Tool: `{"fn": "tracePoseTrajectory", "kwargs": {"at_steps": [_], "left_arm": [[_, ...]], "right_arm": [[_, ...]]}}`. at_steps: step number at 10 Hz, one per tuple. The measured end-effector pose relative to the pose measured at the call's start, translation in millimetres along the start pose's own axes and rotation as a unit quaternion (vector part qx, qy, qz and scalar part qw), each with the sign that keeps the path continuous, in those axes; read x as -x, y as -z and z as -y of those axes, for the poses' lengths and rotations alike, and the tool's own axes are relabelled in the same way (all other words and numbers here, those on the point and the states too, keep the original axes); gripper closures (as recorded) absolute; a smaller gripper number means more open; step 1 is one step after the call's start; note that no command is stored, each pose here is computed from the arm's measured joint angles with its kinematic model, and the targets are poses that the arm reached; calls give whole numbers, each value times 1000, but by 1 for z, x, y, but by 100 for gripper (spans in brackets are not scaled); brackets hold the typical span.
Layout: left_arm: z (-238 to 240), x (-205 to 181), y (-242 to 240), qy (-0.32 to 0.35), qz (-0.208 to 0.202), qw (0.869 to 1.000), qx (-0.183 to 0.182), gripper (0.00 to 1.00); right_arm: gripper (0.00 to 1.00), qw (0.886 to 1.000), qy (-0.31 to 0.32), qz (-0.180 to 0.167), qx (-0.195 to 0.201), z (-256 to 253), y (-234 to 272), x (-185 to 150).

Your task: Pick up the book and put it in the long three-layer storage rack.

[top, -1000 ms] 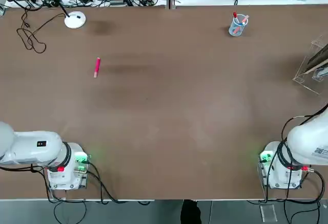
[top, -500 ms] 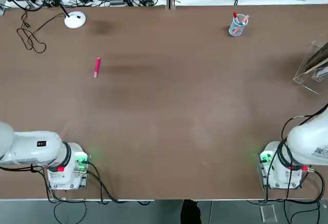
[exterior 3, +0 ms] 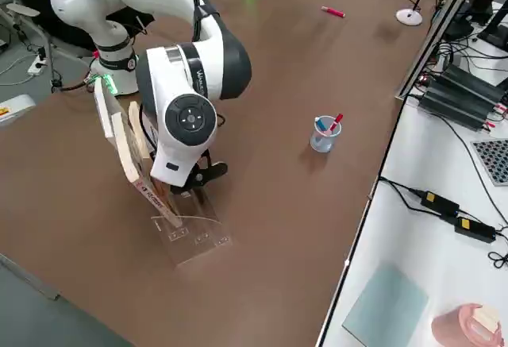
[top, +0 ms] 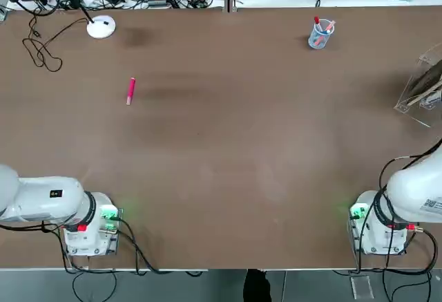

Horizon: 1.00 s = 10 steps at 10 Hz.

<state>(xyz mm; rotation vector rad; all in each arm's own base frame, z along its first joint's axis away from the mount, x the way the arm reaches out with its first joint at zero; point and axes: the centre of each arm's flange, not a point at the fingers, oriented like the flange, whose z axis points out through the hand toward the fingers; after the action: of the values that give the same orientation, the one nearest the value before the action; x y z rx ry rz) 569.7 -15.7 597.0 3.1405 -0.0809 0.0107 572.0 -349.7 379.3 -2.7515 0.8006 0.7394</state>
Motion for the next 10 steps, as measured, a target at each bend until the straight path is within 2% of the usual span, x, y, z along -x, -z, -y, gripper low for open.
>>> {"fn": "tracePoseTrajectory", "kwargs": {"at_steps": [2,3,7,10], "left_arm": [[0,1,0,0,2,1000,0,0],[0,1,-1,0,3,1000,0,0],[0,1,0,0,4,1000,0,0],[0,1,0,0,3,1000,0,0]], "right_arm": [[52,1000,1,-1,1,0,1,0],[38,1000,4,-1,2,0,1,0],[1,1000,11,-2,5,1,2,0],[0,1000,16,-2,7,7,2,0]]}}
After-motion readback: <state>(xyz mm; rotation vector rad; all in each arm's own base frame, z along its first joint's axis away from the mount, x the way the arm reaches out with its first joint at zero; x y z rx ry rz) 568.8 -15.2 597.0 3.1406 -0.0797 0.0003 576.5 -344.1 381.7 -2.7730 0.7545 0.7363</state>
